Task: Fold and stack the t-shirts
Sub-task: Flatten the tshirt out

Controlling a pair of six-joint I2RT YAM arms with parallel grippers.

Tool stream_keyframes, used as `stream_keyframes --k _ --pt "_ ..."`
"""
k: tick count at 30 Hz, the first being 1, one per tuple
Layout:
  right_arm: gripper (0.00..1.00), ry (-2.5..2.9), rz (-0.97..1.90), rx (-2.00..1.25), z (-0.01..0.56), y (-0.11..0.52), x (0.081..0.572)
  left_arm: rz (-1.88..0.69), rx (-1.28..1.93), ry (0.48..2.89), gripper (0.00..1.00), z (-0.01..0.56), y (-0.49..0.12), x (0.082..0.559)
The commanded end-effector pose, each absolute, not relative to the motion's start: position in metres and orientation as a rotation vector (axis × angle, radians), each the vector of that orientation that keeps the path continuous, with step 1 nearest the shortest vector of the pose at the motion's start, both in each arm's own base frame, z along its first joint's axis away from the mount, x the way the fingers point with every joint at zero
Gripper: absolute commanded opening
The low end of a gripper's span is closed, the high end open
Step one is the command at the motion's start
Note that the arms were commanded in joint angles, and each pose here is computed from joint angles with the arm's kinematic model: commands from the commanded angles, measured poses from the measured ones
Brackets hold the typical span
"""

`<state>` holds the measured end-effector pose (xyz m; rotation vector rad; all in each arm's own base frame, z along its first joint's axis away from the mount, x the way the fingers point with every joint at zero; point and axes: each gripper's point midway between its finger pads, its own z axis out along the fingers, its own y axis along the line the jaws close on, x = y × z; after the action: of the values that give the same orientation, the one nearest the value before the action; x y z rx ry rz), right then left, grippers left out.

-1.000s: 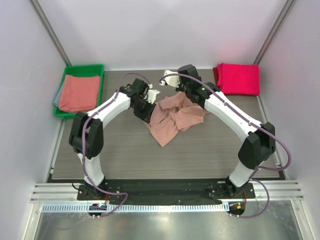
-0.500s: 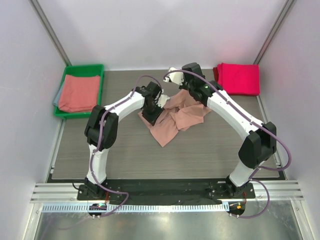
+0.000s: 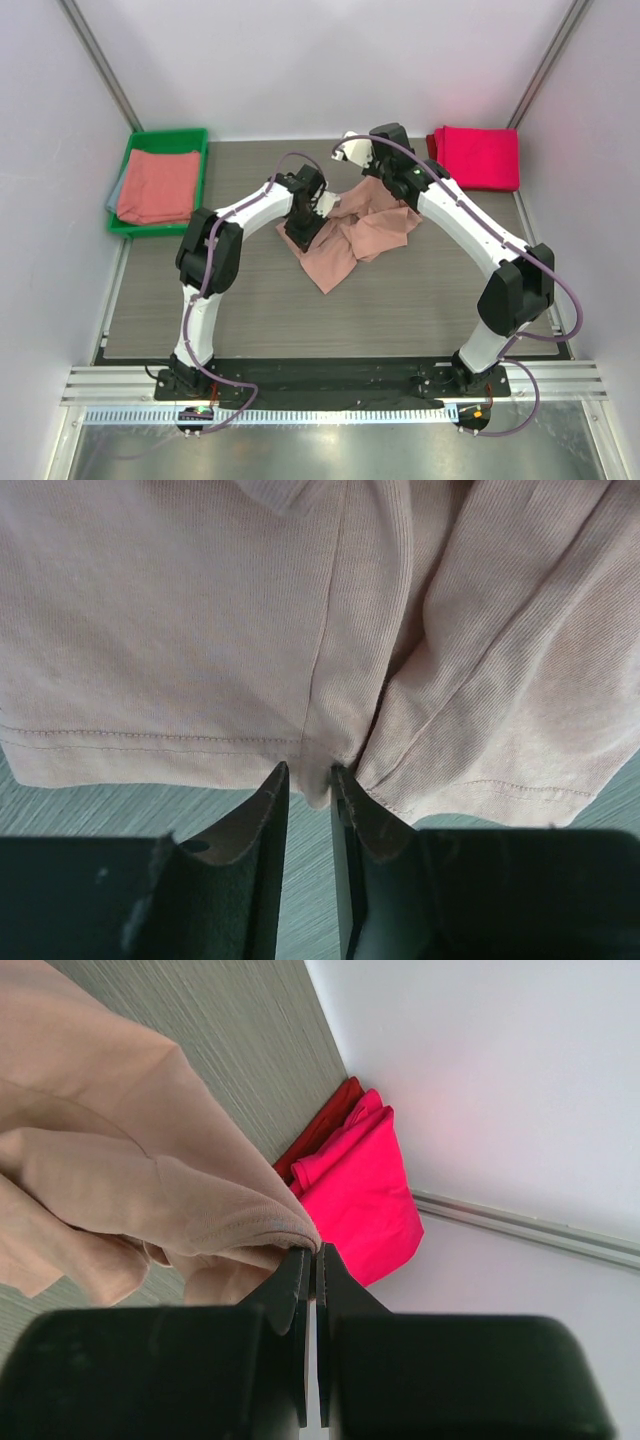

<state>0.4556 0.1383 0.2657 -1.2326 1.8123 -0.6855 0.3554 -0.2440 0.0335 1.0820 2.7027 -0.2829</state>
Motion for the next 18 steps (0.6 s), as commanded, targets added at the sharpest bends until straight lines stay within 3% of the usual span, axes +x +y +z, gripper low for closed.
stream_keyframes --k 1,4,7,12,18 --pt "0.01 1.782 -0.664 -1.151 0.288 0.134 0.454 -0.286 1.099 2.671 0.24 0.048 -0.244 0.357" --pt "0.01 1.785 -0.661 -1.144 0.289 0.134 0.456 -0.304 1.108 2.669 0.17 0.051 -0.245 0.355" --pt "0.01 1.781 -0.661 -1.14 0.291 0.134 0.458 -0.316 1.118 2.652 0.0 0.058 -0.249 0.355" --pt "0.01 1.773 -0.682 -1.113 0.301 0.13 0.462 -0.315 1.133 2.563 0.0 0.095 -0.251 0.358" --pt "0.01 1.77 -0.615 -0.854 0.348 0.113 0.469 -0.159 1.035 2.315 0.0 0.215 -0.206 0.375"
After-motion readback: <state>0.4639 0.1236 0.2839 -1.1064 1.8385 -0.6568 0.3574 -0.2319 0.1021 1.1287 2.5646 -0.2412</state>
